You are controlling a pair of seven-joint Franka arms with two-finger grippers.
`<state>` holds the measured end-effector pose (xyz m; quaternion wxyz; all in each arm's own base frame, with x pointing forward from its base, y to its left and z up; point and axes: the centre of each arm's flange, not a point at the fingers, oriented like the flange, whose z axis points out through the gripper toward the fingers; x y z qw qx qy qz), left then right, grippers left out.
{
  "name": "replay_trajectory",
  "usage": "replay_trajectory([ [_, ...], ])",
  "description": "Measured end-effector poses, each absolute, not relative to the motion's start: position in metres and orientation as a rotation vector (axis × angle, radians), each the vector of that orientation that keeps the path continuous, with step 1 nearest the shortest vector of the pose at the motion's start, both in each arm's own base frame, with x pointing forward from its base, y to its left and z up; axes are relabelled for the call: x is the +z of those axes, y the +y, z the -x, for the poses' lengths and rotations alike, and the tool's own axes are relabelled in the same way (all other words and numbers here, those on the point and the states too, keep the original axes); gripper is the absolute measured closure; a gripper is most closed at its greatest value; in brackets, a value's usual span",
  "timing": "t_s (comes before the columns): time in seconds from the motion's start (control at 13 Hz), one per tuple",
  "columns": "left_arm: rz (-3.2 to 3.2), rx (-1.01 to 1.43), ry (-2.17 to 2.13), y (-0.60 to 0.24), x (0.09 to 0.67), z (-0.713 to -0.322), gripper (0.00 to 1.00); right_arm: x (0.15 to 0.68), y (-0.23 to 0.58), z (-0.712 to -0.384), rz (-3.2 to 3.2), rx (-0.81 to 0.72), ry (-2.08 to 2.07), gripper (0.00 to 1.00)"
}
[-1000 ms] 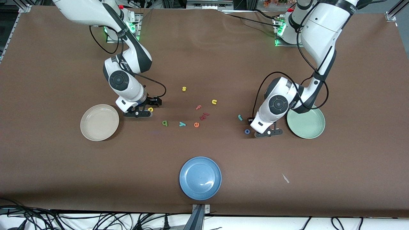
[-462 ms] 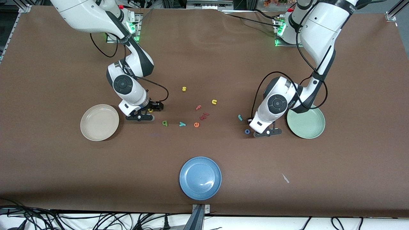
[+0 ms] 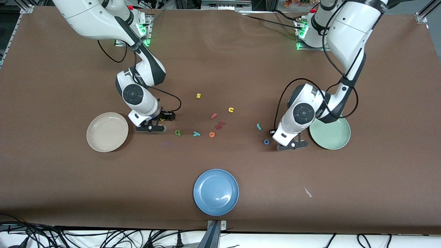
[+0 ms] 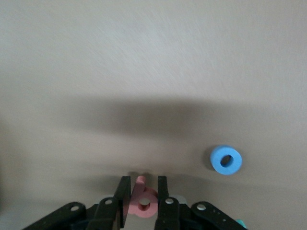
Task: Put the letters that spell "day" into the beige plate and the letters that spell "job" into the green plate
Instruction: 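Release the pink b on the green plate with the left gripper, then grasp the blue o with the left gripper while the right gripper holds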
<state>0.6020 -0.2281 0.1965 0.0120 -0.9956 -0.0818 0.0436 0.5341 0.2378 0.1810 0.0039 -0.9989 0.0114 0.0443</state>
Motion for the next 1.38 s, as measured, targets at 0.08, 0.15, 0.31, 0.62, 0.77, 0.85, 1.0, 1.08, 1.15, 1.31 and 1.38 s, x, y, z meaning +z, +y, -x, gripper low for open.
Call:
replay_trajectory([
  [0.08, 3.091, 0.156, -0.228, -0.215, 0.213, -0.607, 0.76, 0.179, 0.234, -0.535, 3.132, 0.142, 0.039, 0.16],
  [0.15, 3.082, 0.183, -0.204, -0.197, 0.231, -0.611, 0.76, 0.177, 0.231, -0.536, 3.133, 0.145, 0.038, 0.17],
  [0.31, 3.096, 0.272, -0.134, -0.144, 0.269, -0.618, 0.76, 0.176, 0.227, -0.537, 3.133, 0.149, 0.036, 0.23],
  [0.62, 3.12, 0.424, -0.015, -0.018, 0.293, -0.618, 0.76, 0.174, 0.227, -0.537, 3.133, 0.155, 0.034, 0.35],
  [0.77, 3.133, 0.486, -0.009, 0.02, 0.273, -0.612, 0.76, 0.173, 0.227, -0.537, 3.133, 0.158, 0.033, 0.39],
  [0.85, 3.137, 0.516, -0.018, 0.029, 0.259, -0.61, 0.76, 0.173, 0.227, -0.537, 3.134, 0.157, 0.032, 0.41],
  [1.0, 3.142, 0.553, -0.03, 0.034, 0.234, -0.608, 0.76, 0.174, 0.226, -0.537, 3.135, 0.154, 0.03, 0.46],
  [1.08, 3.144, 0.567, -0.029, 0.033, 0.224, -0.608, 0.73, 0.174, 0.226, -0.537, 3.135, 0.153, 0.029, 0.51],
  [1.15, 3.145, 0.572, -0.028, 0.033, 0.219, -0.608, 0.71, 0.174, 0.226, -0.537, 3.135, 0.153, 0.029, 0.51],
  [1.31, 3.152, 0.549, -0.036, 0.031, 0.223, -0.613, 0.52, 0.174, 0.227, -0.537, 3.136, 0.152, 0.028, 0.53],
  [1.38, 3.163, 0.517, -0.061, 0.026, 0.232, -0.62, 0.43, 0.174, 0.227, -0.537, 3.136, 0.152, 0.028, 0.53],
])
